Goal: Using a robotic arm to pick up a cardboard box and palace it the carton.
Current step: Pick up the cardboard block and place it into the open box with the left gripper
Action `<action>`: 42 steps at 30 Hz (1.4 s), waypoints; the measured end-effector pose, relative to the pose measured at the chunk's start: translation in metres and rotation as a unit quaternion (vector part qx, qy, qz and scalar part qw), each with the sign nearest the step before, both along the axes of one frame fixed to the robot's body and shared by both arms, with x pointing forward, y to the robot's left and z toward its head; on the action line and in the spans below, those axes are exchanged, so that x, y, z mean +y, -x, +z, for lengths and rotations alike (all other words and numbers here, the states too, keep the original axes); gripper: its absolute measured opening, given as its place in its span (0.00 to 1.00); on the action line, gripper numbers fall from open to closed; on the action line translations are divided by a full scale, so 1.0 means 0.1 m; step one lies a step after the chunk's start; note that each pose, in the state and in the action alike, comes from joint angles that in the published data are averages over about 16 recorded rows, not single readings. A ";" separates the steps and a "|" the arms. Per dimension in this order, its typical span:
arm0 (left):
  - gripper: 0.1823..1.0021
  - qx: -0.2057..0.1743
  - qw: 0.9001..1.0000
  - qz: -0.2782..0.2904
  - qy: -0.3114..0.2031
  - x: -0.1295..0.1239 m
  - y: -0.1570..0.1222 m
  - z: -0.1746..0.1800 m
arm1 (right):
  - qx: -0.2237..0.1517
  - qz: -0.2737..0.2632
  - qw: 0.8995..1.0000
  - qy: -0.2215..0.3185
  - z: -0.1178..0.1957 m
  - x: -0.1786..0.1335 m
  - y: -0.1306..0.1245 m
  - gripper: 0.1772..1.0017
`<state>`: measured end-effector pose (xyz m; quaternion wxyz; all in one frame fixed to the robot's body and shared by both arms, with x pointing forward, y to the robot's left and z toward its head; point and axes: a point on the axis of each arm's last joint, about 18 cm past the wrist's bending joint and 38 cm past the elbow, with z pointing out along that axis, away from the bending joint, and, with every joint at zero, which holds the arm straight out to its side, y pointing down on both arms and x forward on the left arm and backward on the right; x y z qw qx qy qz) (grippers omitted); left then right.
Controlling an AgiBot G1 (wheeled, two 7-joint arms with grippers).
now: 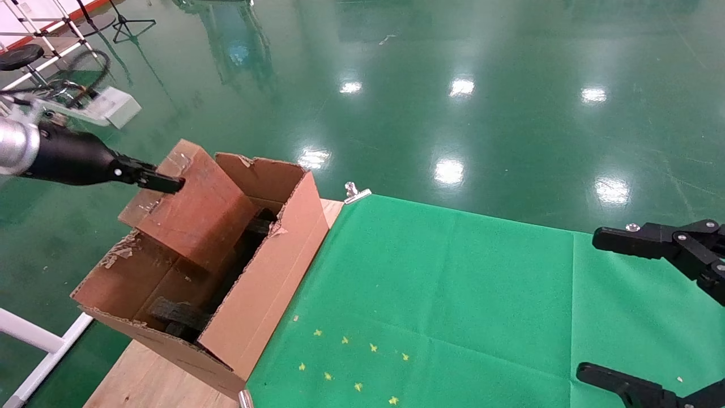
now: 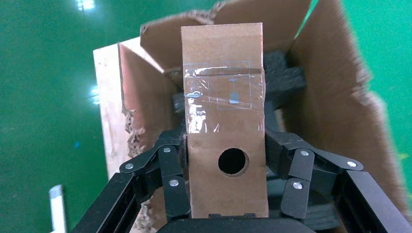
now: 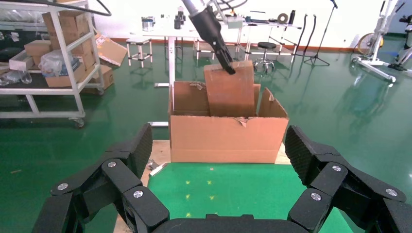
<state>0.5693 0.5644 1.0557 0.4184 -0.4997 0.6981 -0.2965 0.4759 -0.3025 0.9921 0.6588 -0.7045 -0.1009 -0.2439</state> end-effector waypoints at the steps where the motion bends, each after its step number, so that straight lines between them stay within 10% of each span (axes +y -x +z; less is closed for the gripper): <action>1: 0.32 0.005 1.000 0.003 -0.005 0.03 -0.02 -0.05 | 0.000 0.000 1.000 0.000 0.00 0.00 0.00 1.00; 20: 0.27 0.088 0.992 0.080 -0.045 0.29 -0.17 -0.45 | 0.000 0.000 1.000 0.000 0.00 0.00 0.00 1.00; 42: 0.24 0.152 0.977 0.150 -0.005 -0.07 -0.56 -0.89 | 0.000 0.000 1.000 0.000 0.00 0.00 0.00 1.00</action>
